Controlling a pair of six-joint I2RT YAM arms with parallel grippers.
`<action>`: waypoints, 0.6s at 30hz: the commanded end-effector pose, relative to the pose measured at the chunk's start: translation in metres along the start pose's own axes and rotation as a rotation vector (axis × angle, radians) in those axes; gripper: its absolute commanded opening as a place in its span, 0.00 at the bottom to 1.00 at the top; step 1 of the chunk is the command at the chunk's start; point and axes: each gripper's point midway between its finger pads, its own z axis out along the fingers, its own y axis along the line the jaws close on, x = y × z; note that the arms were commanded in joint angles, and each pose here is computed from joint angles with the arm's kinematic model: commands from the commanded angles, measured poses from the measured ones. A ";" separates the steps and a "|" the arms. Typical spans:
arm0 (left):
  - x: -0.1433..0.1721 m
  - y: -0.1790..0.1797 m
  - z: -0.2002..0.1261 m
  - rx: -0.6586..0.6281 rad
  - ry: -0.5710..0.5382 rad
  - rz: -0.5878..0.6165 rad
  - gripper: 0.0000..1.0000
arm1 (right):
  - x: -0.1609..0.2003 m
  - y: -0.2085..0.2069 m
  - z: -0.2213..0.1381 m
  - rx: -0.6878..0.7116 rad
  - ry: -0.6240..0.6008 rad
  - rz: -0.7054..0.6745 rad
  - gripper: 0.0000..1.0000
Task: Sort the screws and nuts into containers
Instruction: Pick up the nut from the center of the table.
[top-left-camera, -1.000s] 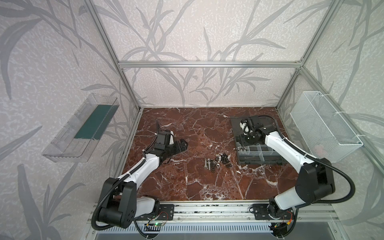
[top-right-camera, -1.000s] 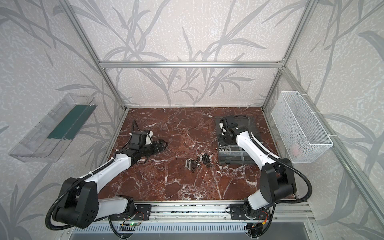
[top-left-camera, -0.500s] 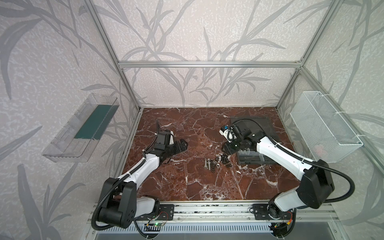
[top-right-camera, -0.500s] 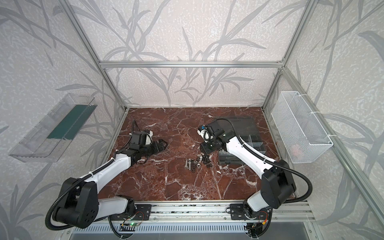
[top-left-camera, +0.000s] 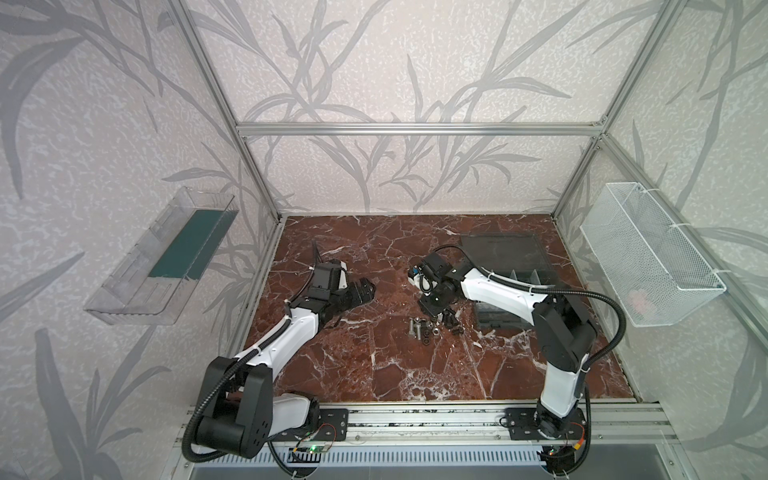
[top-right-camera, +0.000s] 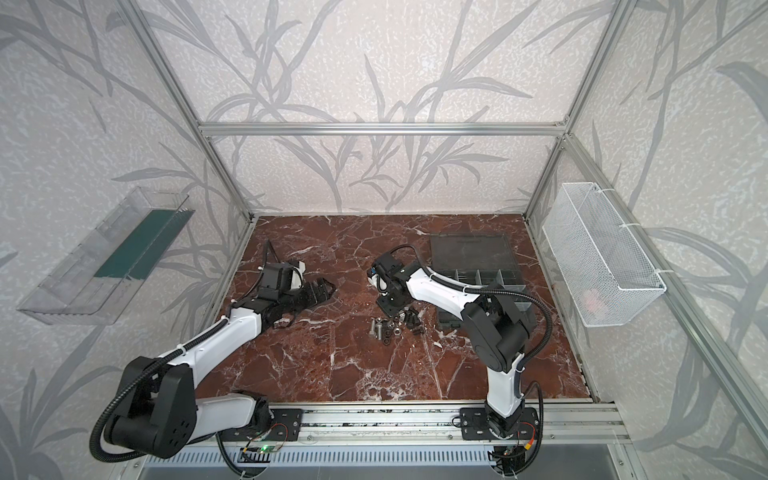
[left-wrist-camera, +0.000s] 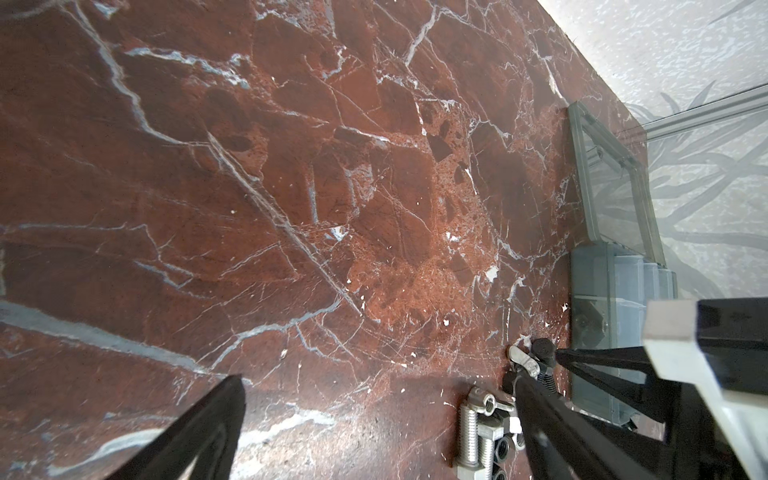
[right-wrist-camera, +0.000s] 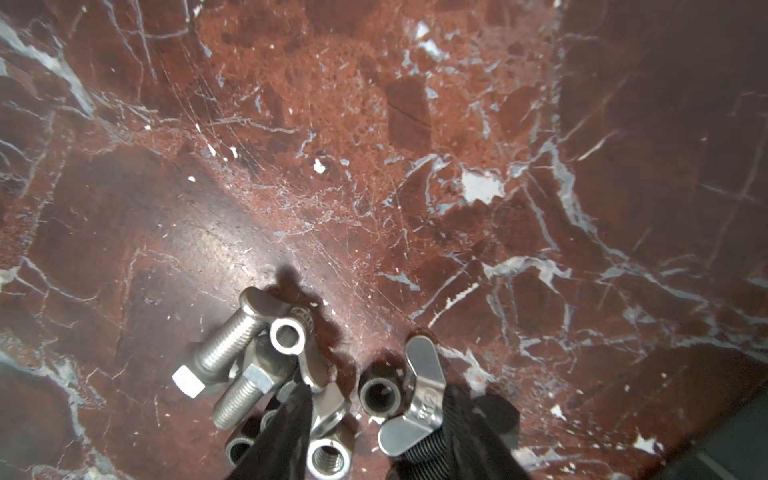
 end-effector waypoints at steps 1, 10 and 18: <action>-0.002 0.001 -0.006 -0.009 -0.015 0.006 0.99 | -0.003 0.002 0.001 0.021 0.011 -0.031 0.52; -0.002 0.001 -0.006 -0.011 -0.015 0.007 0.99 | 0.001 0.014 0.017 0.009 0.042 -0.072 0.52; -0.004 0.000 -0.007 -0.009 -0.019 0.009 0.99 | 0.009 0.023 0.025 -0.031 0.060 -0.088 0.52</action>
